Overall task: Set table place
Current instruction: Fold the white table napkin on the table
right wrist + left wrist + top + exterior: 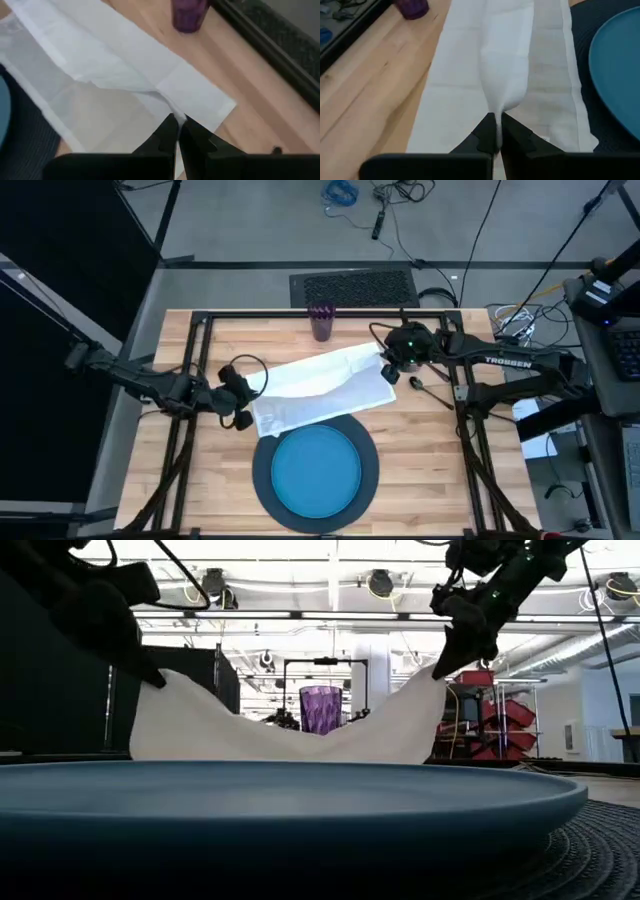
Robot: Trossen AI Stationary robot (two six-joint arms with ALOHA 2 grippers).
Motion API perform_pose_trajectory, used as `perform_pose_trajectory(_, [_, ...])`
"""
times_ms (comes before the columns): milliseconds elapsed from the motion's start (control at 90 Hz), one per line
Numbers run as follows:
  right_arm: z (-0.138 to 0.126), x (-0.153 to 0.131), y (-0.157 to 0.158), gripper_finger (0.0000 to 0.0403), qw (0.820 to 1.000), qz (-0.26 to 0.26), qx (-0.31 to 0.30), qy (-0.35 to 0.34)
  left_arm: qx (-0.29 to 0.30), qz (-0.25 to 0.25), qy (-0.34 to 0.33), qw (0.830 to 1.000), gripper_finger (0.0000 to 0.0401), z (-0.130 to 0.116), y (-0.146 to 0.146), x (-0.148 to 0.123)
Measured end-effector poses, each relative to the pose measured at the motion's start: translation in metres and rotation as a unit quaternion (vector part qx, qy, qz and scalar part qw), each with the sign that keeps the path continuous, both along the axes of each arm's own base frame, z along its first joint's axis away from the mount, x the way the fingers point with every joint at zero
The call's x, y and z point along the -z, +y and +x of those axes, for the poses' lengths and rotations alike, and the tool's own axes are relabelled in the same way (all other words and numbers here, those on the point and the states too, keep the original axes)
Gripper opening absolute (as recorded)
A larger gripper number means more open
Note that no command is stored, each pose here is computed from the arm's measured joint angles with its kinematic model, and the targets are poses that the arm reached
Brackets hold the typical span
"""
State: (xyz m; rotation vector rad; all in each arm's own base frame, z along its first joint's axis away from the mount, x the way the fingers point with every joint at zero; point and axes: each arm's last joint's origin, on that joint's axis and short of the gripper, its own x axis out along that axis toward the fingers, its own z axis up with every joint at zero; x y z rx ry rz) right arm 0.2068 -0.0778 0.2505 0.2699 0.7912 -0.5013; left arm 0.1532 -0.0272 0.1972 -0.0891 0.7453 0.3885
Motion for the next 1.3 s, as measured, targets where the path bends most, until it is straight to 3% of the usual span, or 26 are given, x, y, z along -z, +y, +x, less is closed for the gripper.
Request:
perform_pose_trajectory(400, [-0.008,0.01,0.019,0.0,0.996,0.05,0.019,0.067,0.021,-0.049,-0.001,0.999,0.0,0.0,-0.004,0.0])
perform_pose_trajectory(633, [-0.008,0.011,0.026,0.0,0.996,0.05,0.024,0.076,0.031,-0.076,-0.004,0.997,0.0,-0.001,-0.013,0.001])
perform_pose_trajectory(867, [-0.006,0.013,0.033,0.0,0.995,0.063,0.026,0.077,0.034,-0.081,0.007,0.996,0.0,0.006,-0.019,0.007])
perform_pose_trajectory(1300, [-0.003,0.03,0.033,0.0,0.984,0.085,0.041,0.149,0.047,-0.07,0.051,0.995,0.0,0.019,-0.025,0.024])
